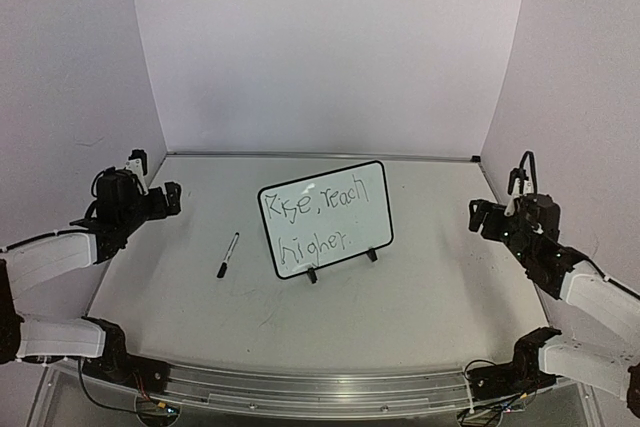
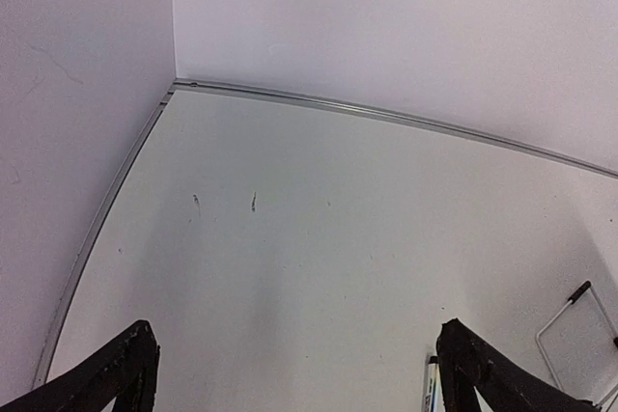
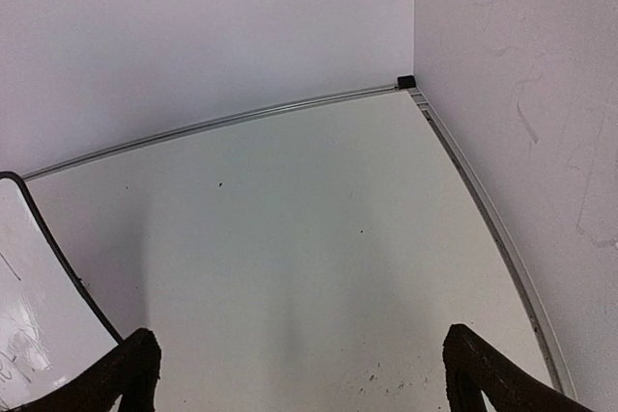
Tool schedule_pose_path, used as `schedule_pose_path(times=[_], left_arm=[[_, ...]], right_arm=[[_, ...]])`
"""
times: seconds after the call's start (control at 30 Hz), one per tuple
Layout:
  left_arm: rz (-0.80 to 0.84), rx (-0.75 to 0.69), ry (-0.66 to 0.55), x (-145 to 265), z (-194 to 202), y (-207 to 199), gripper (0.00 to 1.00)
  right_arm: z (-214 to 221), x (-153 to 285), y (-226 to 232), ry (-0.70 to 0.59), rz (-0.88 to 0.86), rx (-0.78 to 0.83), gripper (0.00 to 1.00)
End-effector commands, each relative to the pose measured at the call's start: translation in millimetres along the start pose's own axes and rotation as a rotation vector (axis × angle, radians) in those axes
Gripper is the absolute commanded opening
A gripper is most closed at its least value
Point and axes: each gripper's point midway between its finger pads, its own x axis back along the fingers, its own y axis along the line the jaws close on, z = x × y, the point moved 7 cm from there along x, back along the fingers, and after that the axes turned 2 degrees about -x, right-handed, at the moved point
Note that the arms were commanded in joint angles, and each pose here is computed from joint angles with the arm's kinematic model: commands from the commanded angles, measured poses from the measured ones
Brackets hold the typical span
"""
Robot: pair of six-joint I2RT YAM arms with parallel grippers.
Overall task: Write a sentence on the whiteboard
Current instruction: Reset both arms
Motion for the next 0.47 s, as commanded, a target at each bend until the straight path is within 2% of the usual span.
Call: schedule_pose_path(times=[0.0,0.43], left_arm=[[-0.045,-0.013,-0.088,5.2,-2.8,6.4,0.99],[-0.061,-0.027,-0.111,5.2,1.0,9.1,0.99]], right_arm=[[-12.7,2.0,-1.6,-0.137,0.005,0.005,0.98],[-9.3,-11.6,2.4,-0.105,0.005,0.038,0.98]])
